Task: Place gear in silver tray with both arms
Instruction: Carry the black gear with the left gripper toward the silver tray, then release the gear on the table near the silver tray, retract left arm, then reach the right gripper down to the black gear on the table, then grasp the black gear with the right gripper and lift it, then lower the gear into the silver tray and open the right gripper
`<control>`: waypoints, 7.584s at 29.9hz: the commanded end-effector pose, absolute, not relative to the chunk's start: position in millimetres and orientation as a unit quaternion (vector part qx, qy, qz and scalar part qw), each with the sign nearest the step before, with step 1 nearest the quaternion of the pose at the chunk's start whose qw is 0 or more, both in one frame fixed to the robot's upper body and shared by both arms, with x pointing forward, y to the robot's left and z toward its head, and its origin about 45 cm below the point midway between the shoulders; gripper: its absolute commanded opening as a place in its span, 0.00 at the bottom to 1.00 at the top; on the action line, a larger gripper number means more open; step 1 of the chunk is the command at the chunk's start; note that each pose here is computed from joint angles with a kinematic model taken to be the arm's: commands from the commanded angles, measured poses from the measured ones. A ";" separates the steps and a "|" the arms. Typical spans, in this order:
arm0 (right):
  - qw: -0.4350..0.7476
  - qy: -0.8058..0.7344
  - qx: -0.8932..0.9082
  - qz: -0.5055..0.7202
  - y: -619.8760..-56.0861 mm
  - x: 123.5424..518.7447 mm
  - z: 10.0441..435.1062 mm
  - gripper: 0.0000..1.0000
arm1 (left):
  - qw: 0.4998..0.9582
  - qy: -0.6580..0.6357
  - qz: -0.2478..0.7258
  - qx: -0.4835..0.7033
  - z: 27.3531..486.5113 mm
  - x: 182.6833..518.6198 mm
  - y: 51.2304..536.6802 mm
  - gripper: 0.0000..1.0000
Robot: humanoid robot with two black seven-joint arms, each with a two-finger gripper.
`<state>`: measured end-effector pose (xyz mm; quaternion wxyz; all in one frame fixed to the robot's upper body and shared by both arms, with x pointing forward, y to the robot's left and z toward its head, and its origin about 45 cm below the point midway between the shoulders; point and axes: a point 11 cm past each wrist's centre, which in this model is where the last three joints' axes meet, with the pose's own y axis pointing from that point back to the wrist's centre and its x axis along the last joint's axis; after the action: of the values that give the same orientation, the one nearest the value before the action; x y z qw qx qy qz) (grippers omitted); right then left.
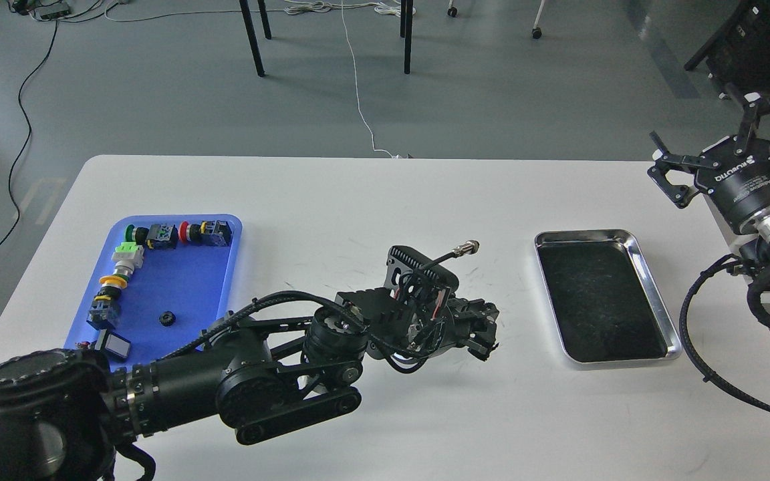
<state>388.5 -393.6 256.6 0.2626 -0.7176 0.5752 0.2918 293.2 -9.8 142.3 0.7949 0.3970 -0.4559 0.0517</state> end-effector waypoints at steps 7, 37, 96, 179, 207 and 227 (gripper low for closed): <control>0.269 0.569 -0.722 0.288 -391.0 388.3 262.7 0.99 | 0.787 -0.458 0.078 0.405 121.3 291.5 0.3 0.13; 0.267 0.569 -0.719 0.295 -389.9 381.5 256.0 0.99 | 0.810 -0.432 0.088 0.388 93.6 260.4 3.4 0.36; 0.122 0.519 -0.826 0.183 -360.4 408.8 345.1 0.99 | 0.674 0.196 0.697 -0.148 236.1 421.2 399.8 1.00; -0.630 -0.138 -0.726 -0.239 -128.7 332.2 152.3 0.58 | 0.660 0.170 0.719 -0.138 229.6 405.7 422.4 1.00; -0.633 -0.086 -0.714 -0.286 -128.5 370.9 205.7 0.02 | 0.658 0.162 0.722 -0.138 234.0 405.5 427.4 1.00; -0.655 0.137 -0.725 -0.164 -351.1 368.0 222.6 0.02 | 0.659 0.171 0.720 -0.137 226.7 405.7 419.3 1.00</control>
<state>378.2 -331.4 248.6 -0.6484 -0.7283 0.1240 -0.1836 406.1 420.2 228.5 0.6593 -0.1385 0.1697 0.7193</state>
